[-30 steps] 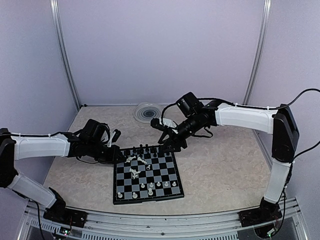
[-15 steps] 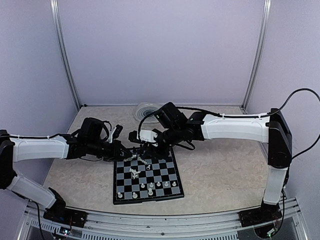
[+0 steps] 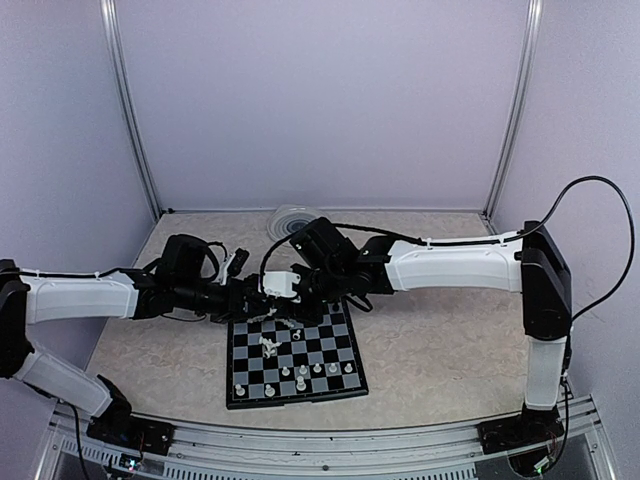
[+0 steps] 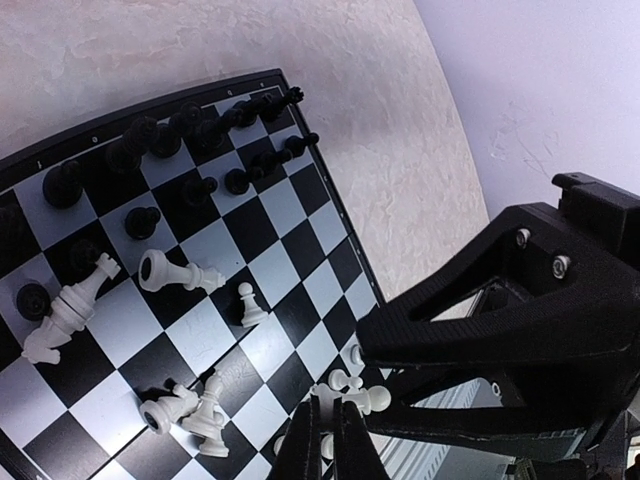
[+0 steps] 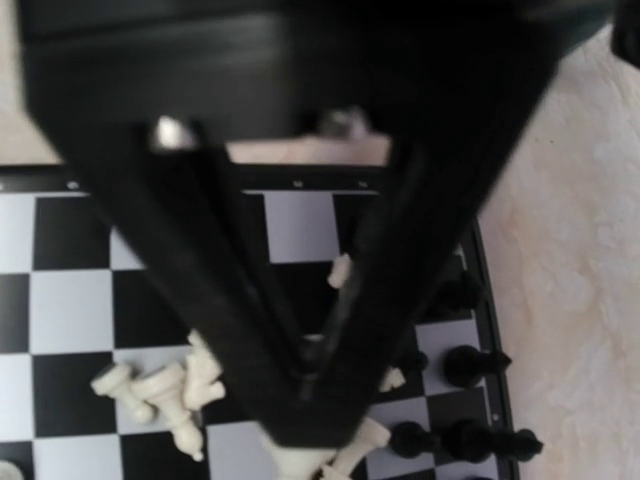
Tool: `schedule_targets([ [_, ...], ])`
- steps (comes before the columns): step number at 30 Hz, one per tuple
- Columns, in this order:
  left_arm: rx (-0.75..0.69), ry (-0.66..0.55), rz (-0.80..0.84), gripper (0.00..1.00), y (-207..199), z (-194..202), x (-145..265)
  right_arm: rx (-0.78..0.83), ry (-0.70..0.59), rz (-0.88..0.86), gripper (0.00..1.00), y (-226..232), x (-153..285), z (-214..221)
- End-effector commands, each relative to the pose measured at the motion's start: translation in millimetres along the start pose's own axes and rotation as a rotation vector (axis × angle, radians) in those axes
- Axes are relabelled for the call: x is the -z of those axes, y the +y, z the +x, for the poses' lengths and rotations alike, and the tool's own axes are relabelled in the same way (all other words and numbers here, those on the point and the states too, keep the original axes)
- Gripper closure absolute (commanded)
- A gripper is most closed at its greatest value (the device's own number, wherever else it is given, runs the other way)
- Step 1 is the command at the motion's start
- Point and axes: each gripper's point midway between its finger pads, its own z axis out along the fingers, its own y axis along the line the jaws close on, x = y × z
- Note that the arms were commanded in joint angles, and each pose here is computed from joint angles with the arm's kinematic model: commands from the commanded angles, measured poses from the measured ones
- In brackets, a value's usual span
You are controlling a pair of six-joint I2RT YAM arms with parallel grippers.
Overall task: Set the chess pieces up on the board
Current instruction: Pass from the left arm to the right, then place the pawn at c2.
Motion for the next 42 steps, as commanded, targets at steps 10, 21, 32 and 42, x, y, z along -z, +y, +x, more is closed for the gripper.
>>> schedule_targets([
  [10,-0.012,0.018,0.037,0.96,-6,6,-5,0.011,-0.046,-0.017,0.81,2,-3,-14],
  [21,-0.034,-0.008,-0.028,0.66,-1,-5,-2,0.025,-0.032,-0.103,0.96,16,-1,-12],
  [32,-0.174,-0.279,-0.540,0.53,44,-101,78,0.148,0.140,-0.250,0.96,63,-17,5],
  [42,-0.148,-0.464,-0.673,0.51,85,-128,141,0.182,0.244,-0.395,0.96,112,-47,18],
])
